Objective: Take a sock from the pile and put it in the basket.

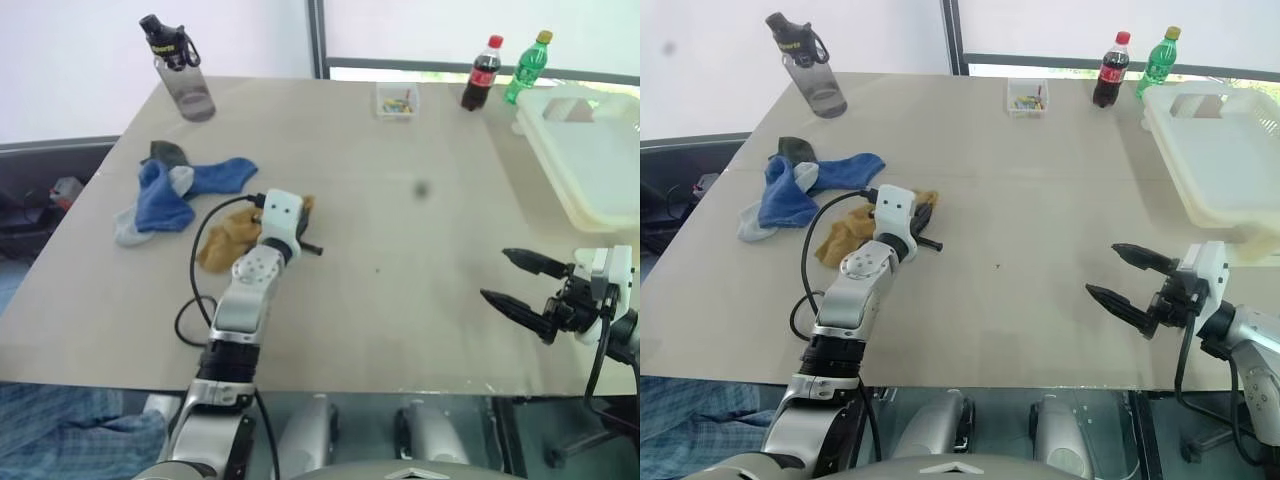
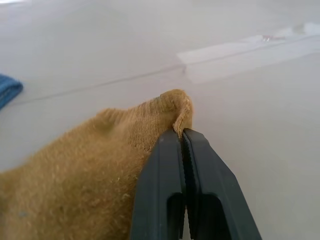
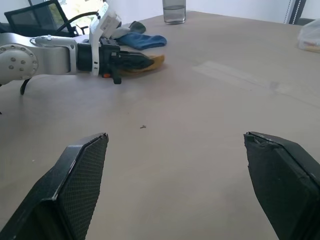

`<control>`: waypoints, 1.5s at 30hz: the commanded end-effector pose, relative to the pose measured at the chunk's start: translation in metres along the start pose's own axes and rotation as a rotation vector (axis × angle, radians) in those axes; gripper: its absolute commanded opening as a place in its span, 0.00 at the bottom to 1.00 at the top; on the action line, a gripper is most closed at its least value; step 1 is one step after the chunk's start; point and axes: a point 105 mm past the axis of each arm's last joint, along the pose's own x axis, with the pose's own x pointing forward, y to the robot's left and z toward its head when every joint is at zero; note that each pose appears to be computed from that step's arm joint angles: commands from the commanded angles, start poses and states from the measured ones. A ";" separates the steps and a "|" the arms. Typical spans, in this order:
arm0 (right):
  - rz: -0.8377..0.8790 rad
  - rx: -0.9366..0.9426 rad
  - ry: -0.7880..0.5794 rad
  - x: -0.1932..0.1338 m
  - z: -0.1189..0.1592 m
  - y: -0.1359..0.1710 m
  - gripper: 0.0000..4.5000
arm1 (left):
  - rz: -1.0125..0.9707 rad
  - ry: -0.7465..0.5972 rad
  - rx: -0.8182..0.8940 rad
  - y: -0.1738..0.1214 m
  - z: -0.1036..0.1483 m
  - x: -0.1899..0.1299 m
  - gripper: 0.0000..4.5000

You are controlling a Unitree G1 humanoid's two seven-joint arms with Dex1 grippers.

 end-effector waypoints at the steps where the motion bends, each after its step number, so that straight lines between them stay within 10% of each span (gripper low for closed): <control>1: -0.010 -0.039 -0.024 -0.002 0.008 0.000 1.00 | -0.053 -0.099 0.011 -0.012 0.035 -0.001 0.01; 27: -0.027 -0.055 -0.036 0.001 0.011 -0.002 1.00 | -0.388 -0.086 -0.049 -0.111 0.053 0.001 0.01; 45: -0.026 -0.068 -0.043 0.007 0.016 -0.002 1.00 | -0.648 0.272 -0.648 -0.176 0.029 -0.022 0.07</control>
